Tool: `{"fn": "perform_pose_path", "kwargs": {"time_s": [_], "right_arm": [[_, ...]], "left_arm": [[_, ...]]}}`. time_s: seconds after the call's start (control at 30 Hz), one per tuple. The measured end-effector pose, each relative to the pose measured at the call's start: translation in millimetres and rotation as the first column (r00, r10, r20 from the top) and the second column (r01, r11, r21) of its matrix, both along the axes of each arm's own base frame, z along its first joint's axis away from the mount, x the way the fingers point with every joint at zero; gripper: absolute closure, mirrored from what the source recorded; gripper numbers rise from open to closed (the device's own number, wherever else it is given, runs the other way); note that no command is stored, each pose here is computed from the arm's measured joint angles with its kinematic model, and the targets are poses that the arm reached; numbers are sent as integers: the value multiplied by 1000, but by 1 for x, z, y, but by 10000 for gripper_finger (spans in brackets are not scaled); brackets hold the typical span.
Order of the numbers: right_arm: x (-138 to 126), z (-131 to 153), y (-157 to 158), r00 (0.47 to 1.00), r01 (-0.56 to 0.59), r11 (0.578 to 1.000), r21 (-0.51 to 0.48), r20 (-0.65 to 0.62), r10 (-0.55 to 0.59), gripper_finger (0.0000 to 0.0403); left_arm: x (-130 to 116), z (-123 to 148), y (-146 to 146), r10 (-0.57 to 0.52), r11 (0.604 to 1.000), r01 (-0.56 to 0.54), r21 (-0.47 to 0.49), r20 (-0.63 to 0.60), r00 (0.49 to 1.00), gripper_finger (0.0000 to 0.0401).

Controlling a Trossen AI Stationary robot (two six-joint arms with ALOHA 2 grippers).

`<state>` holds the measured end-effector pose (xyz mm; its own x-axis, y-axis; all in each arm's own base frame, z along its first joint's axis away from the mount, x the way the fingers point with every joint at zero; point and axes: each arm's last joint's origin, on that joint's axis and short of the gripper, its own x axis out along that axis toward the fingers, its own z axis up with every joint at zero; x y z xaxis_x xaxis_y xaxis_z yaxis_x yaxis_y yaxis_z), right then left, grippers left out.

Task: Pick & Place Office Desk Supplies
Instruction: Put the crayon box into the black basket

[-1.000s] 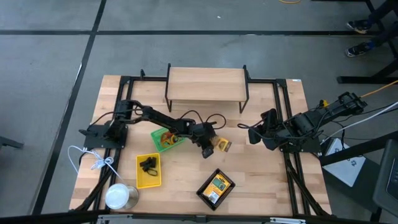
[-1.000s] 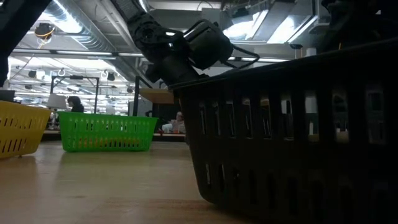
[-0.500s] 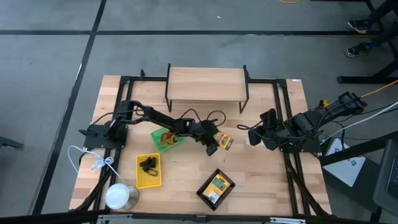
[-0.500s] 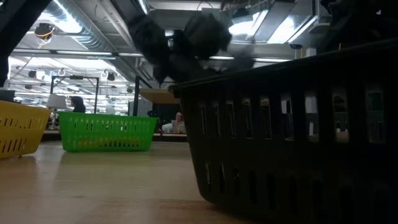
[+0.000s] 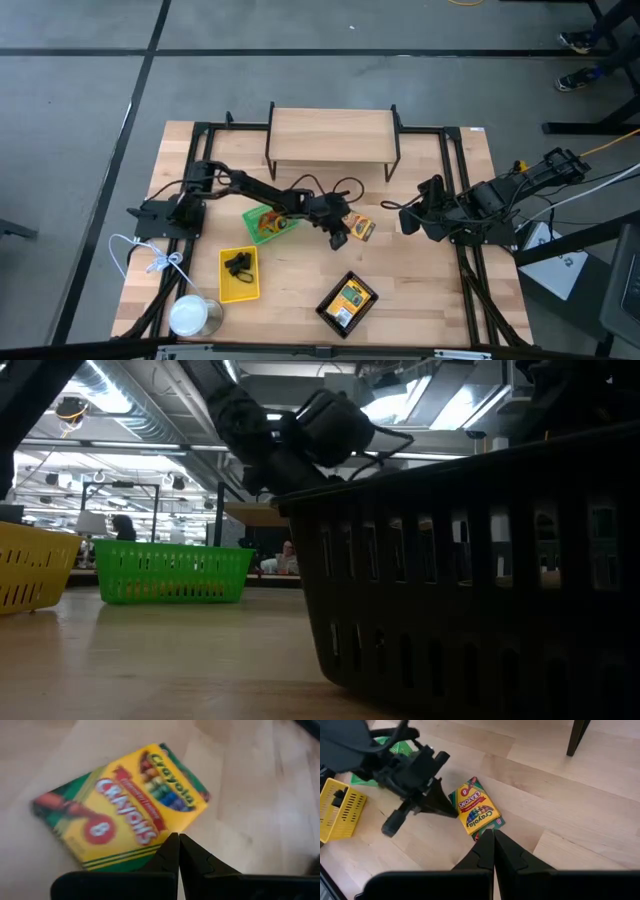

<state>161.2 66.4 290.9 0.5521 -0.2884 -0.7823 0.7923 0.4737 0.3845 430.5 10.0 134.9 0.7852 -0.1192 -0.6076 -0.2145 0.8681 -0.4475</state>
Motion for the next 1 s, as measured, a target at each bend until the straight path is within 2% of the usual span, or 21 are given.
{"fn": "perform_pose_path", "kwargs": {"time_s": [0.17,0.33,1.0], "right_arm": [[0,0,0,1000,1,1000,1,1,-1,403],[1,0,0,1000,1,1000,4,7,-1,403],[2,1,1,1000,0,1000,10,18,0,403]], "left_arm": [[-2,0,4,23,1000,-23,13,-27,999,398],[1,4,4,19,1000,-19,10,30,999,398],[-1,-9,7,60,998,-61,-4,-58,996,398]]}}
